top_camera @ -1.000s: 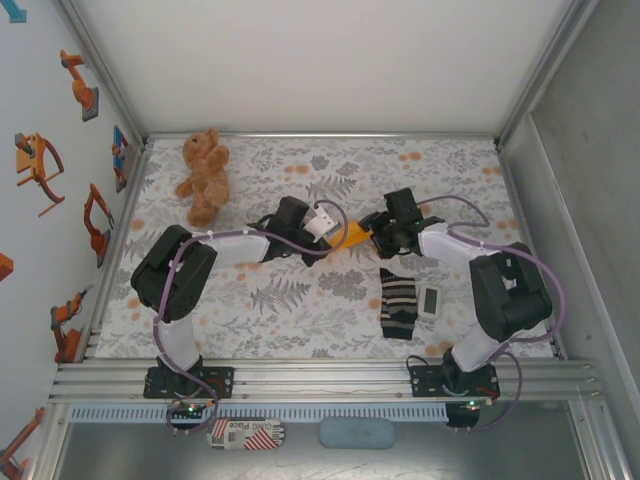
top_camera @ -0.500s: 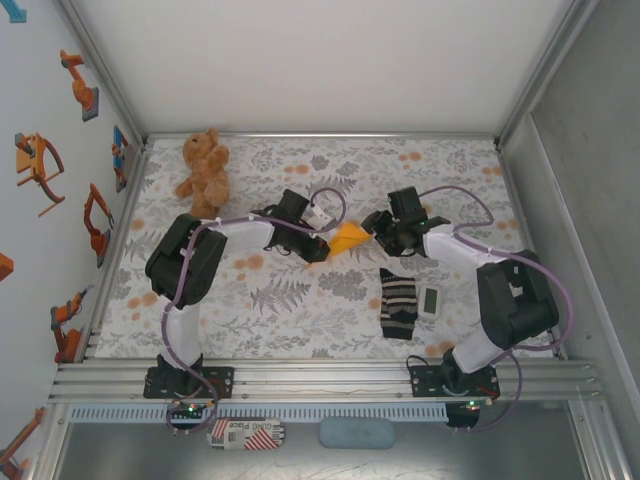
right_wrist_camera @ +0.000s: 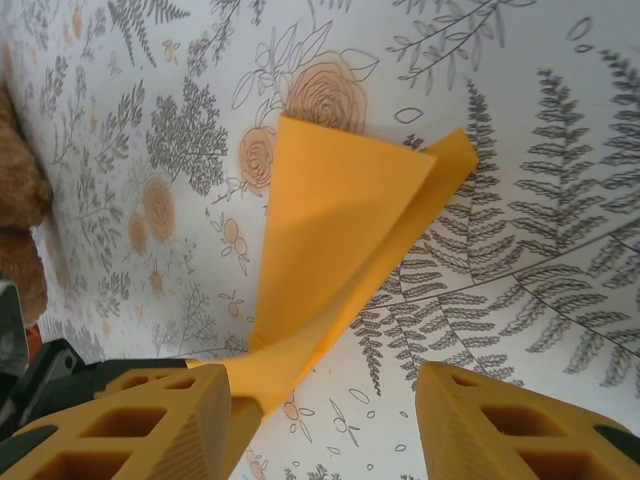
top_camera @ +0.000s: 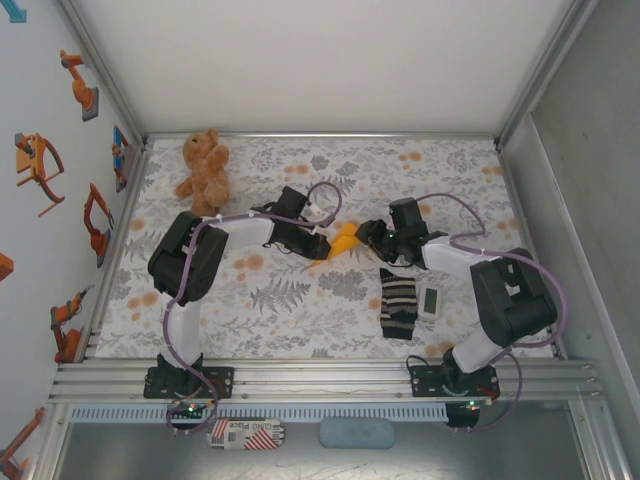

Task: Fold a paper plane with a square sheet of paper (pick it up from the middle)
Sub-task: Fold the wing for the fifth time at the center of the table.

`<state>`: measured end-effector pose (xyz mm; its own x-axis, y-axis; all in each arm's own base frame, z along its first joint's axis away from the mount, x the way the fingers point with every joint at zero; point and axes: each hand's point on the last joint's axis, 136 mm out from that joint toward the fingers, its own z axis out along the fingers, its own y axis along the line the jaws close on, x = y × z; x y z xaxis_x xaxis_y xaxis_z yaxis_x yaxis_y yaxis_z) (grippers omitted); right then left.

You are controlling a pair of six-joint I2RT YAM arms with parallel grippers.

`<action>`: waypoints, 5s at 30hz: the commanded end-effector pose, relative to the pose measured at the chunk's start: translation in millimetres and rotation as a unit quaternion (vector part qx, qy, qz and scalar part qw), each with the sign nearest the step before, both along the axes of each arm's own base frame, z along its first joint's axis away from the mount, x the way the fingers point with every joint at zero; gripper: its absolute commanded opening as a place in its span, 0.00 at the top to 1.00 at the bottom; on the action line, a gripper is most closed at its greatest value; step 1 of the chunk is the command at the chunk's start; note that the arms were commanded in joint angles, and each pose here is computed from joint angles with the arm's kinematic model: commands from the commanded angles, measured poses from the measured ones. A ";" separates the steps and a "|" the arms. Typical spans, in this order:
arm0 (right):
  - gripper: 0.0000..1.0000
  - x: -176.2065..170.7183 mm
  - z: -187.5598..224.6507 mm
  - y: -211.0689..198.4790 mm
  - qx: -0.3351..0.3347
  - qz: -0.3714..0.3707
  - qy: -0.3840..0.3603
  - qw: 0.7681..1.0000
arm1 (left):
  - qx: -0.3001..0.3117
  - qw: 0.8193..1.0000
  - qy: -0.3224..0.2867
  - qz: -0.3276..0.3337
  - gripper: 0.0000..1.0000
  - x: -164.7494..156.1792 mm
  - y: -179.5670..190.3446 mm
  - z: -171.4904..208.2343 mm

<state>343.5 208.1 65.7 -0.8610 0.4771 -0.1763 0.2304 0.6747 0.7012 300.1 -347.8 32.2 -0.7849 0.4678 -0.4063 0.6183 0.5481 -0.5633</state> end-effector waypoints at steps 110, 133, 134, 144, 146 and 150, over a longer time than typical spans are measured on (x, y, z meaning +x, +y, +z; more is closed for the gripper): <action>0.42 -10.6 -102.3 11.5 -0.188 0.087 0.161 0.965 | 0.017 0.998 -0.014 0.061 0.83 -11.3 27.8 -40.0; 0.44 -15.9 -122.6 -4.6 -0.237 0.098 0.193 0.947 | 0.034 0.992 0.094 0.072 0.88 -16.1 32.4 -44.8; 0.44 -15.5 -122.6 -4.2 -0.237 0.099 0.193 0.947 | 0.037 0.992 0.099 0.073 0.89 -15.8 32.9 -45.3; 0.43 17.4 -39.0 21.4 -0.155 0.108 0.066 0.980 | 0.033 0.987 0.133 0.082 0.88 -14.4 32.1 -42.0; 0.43 22.4 -13.4 25.4 -0.132 0.111 0.017 0.985 | 0.035 0.987 0.134 0.082 0.88 -14.7 32.6 -42.2; 0.45 18.0 20.0 39.8 -0.074 0.134 -0.060 0.986 | 0.037 0.987 0.132 0.080 0.86 -14.3 33.4 -42.4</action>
<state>346.7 232.7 47.8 -0.9573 0.2161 -0.1922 0.0898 0.8537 0.5129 305.6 -329.7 17.0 -0.8980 0.3349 -0.2855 0.4376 0.6106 -0.6601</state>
